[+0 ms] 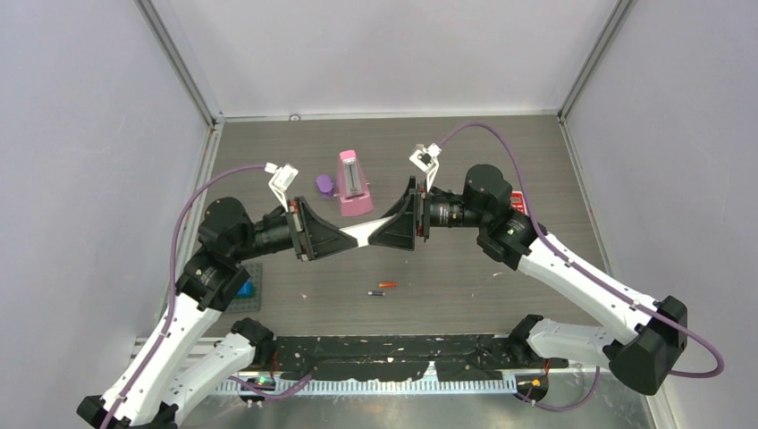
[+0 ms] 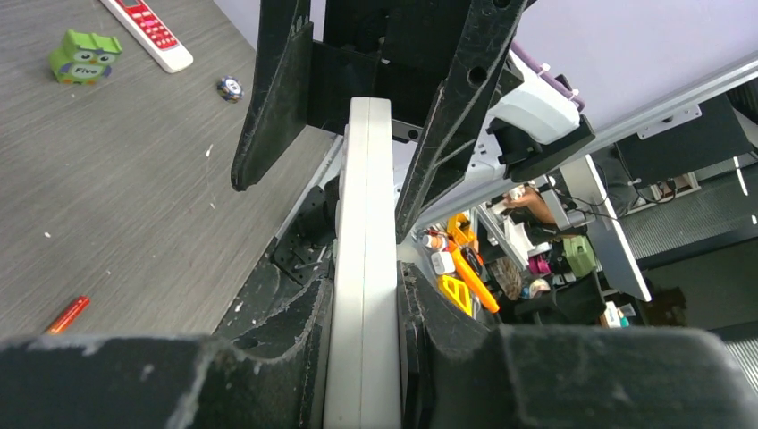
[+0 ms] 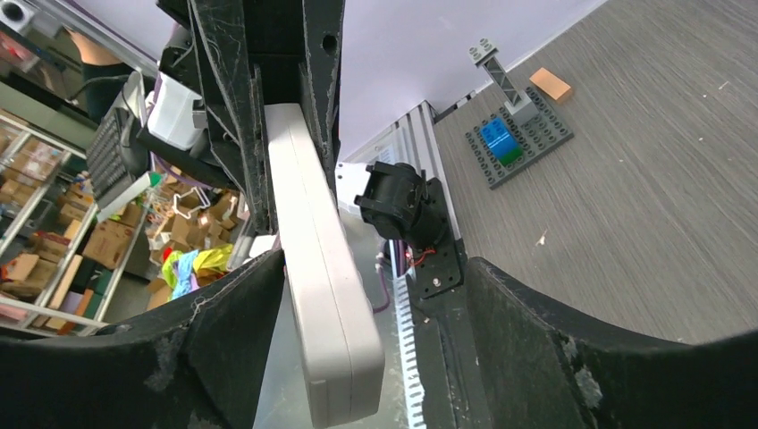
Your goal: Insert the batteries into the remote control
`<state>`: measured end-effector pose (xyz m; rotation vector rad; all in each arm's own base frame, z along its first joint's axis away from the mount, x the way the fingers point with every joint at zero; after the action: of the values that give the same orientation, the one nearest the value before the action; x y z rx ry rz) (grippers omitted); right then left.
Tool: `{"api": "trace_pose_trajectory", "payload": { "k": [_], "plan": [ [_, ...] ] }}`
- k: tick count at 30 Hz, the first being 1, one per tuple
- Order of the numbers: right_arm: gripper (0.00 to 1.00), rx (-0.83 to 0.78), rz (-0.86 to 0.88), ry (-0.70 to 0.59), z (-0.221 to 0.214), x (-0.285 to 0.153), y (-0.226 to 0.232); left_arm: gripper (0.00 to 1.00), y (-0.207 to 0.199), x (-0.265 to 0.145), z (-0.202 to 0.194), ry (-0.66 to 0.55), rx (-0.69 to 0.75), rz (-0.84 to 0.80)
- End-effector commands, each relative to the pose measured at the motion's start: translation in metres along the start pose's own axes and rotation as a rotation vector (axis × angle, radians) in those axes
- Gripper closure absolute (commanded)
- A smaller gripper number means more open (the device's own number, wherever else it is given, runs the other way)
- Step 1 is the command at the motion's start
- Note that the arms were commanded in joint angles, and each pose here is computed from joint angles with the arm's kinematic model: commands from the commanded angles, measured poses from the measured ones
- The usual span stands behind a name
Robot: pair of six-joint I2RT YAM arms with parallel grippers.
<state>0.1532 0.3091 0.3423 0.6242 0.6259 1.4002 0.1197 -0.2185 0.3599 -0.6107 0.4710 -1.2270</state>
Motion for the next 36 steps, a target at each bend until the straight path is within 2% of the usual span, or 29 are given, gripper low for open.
{"api": "trace_pose_trajectory", "payload": {
  "k": [1,12,15,19,24,28,36],
  "plan": [
    [0.22,-0.008,0.056,-0.104,0.02,0.004,0.013,1.0,-0.024,-0.004,0.011,-0.033,0.036,-0.109],
    [0.17,0.048,0.098,-0.138,0.023,0.008,0.015,1.0,-0.025,-0.006,0.007,-0.028,0.042,-0.126],
    [0.18,0.053,0.093,-0.135,0.023,0.009,0.013,1.0,-0.025,-0.006,0.009,-0.036,0.041,-0.119],
    [0.28,0.065,0.08,-0.118,0.018,0.01,0.007,1.0,-0.028,-0.007,0.013,-0.054,0.033,-0.119],
    [0.51,0.079,0.066,-0.089,0.01,0.012,-0.001,1.0,-0.04,-0.012,0.021,-0.084,0.015,-0.145],
    [0.64,0.099,0.059,-0.077,0.007,0.014,-0.006,1.0,-0.048,-0.017,0.025,-0.095,0.028,-0.158],
    [0.68,0.133,0.074,-0.096,0.008,0.01,-0.016,1.0,-0.054,-0.026,0.032,-0.151,0.03,-0.179]
  ]
}}
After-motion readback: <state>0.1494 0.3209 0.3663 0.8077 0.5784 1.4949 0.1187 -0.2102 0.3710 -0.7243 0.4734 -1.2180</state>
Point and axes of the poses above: each gripper's point midway between its finger pads, its own x axis out along the fingers, its own y axis along the line the jaws close on, z = x × y, the point moved 2 cm from there along -x, back along the fingers, and after that the axes turned 8 degrees about x, right-handed, at the moved point
